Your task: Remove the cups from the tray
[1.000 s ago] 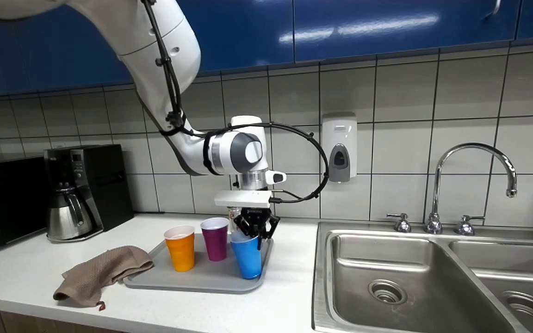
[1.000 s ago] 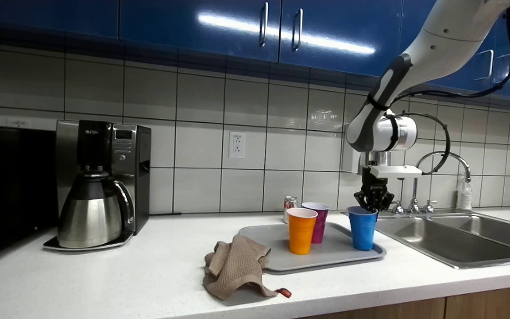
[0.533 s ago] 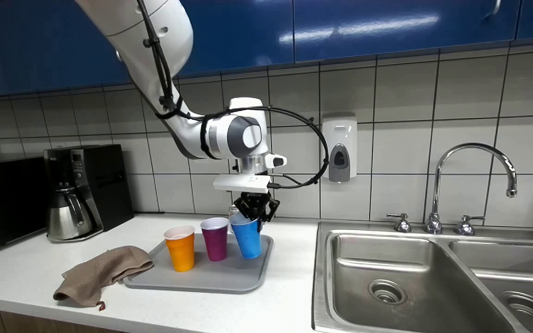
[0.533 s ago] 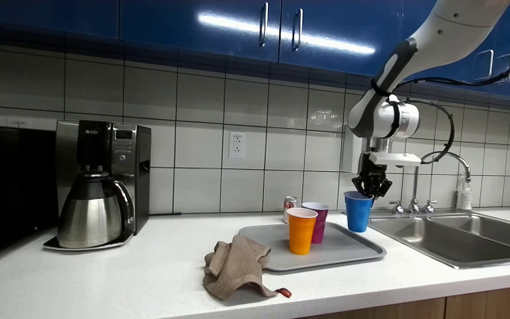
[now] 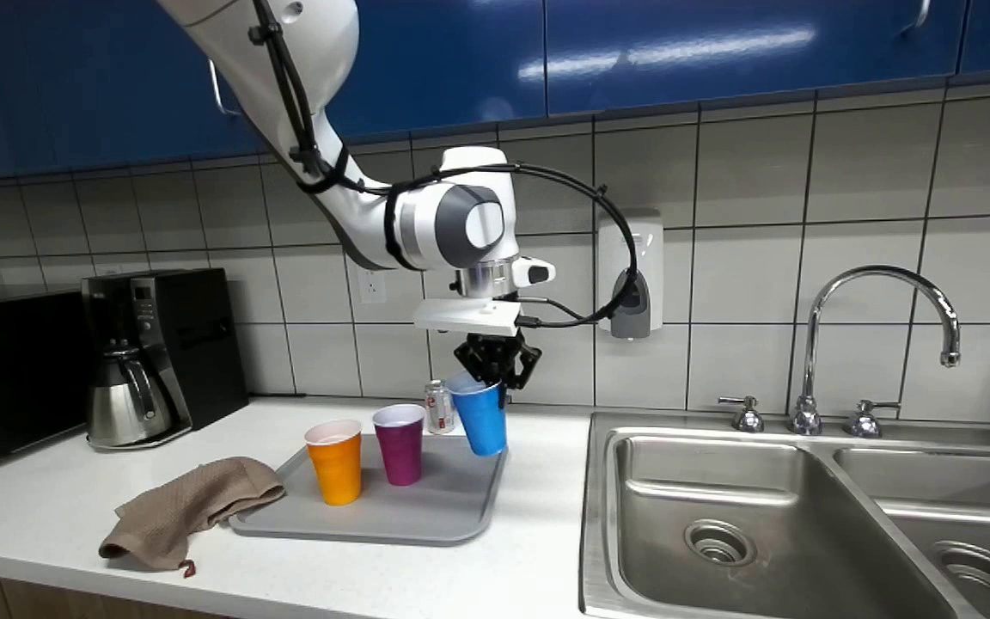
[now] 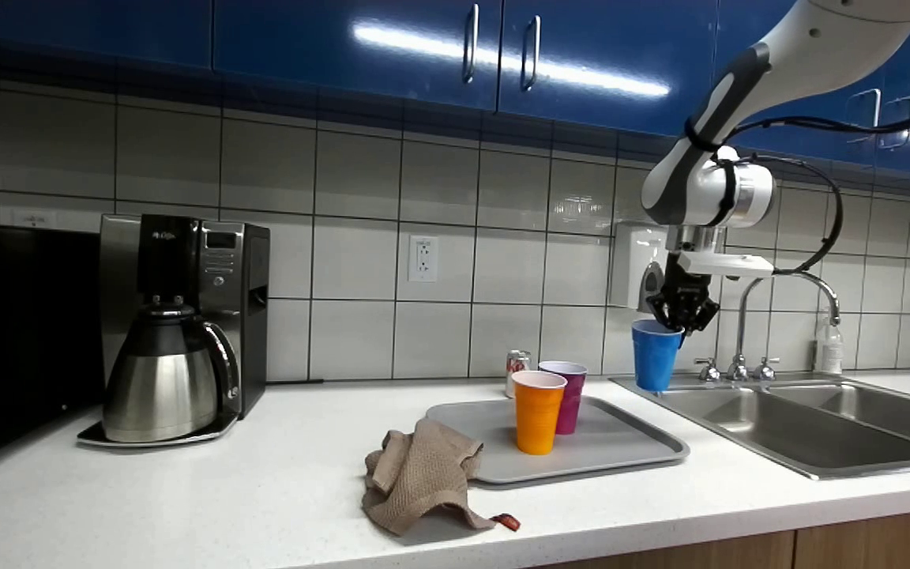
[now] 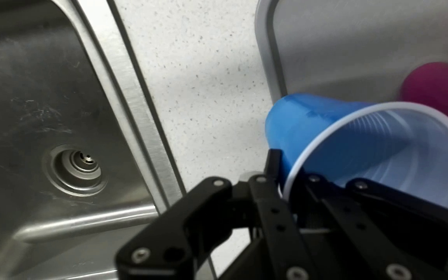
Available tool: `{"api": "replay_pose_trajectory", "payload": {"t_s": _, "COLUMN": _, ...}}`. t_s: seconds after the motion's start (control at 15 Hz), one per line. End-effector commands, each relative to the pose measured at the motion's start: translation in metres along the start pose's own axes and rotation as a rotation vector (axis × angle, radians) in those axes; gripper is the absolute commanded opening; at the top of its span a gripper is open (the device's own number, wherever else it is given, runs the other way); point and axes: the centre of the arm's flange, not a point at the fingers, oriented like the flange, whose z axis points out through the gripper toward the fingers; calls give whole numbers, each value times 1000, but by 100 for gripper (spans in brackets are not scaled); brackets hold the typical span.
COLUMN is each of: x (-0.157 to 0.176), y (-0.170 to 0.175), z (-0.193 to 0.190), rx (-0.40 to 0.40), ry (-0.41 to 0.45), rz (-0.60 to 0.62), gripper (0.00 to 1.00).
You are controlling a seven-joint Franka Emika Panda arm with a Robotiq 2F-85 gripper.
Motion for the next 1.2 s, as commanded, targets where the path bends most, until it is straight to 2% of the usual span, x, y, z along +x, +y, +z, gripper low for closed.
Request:
{"api": "replay_pose_trajectory", "payload": {"t_s": 0.0, "x": -11, "y": 24, "z": -10, "rx": 7, "ry": 23, "rz": 23, "gripper": 1}}
{"api": "replay_pose_trajectory", "payload": {"t_s": 0.4, "x": -16, "y": 53, "z": -2, "rx": -4, "ry": 13, "rz": 51, "gripper": 1}}
{"api": "replay_pose_trajectory", "payload": {"t_s": 1.13, "x": -22, "y": 78, "z": 36, "rx": 14, "ry": -41, "rz": 31, "gripper": 1}}
